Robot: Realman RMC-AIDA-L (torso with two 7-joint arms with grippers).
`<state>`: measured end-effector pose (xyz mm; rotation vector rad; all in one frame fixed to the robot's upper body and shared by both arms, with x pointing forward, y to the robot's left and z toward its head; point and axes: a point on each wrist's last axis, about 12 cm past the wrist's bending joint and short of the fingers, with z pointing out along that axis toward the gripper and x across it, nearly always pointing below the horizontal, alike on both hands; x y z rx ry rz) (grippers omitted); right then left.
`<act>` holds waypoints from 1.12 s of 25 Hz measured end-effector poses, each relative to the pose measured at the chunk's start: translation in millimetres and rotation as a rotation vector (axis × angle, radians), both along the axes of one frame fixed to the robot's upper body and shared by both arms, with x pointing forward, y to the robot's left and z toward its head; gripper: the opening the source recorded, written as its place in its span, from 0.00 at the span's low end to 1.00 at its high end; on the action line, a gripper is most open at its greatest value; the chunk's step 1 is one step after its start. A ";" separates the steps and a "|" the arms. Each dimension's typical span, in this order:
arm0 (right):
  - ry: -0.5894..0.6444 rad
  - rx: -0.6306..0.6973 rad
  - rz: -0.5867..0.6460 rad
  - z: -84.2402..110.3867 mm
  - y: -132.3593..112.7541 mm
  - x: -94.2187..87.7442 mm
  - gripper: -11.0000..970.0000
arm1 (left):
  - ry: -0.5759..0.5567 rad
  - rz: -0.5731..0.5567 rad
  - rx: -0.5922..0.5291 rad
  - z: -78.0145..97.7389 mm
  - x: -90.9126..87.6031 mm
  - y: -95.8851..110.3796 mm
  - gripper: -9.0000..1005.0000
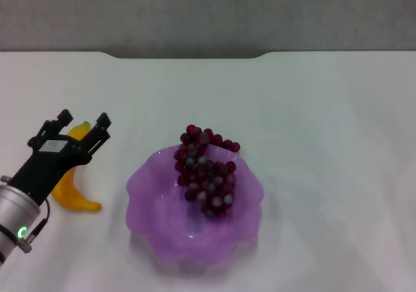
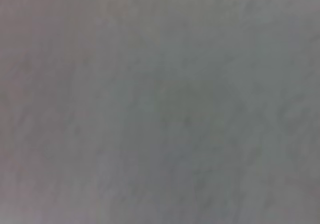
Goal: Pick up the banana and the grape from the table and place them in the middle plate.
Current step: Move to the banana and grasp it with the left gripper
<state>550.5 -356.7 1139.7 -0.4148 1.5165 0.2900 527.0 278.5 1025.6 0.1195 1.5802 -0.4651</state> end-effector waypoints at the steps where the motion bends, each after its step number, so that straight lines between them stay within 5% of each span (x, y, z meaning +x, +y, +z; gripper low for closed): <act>1: -0.027 0.016 -0.017 0.4 -3.9 -5.1 0.07 | 0.002 -0.004 0.002 0.1 0.9 -1.2 0.89; 6: -0.169 0.124 -0.089 -4.3 -18.8 -34.4 0.01 | 0.041 0.021 -0.006 -2.0 5.3 -1.0 0.89; 14: -0.201 0.160 -0.222 -50.8 -23.8 -62.1 0.01 | 0.085 0.052 -0.017 -3.5 11.8 1.5 0.89; 21: -0.156 0.005 -0.119 -81.3 6.2 -69.7 0.01 | 0.194 0.123 0.004 -9.3 23.5 4.1 0.88; 28: -0.132 0.001 -0.055 -87.2 21.1 -70.6 0.01 | 0.271 0.166 0.165 -12.5 36.1 -1.1 0.87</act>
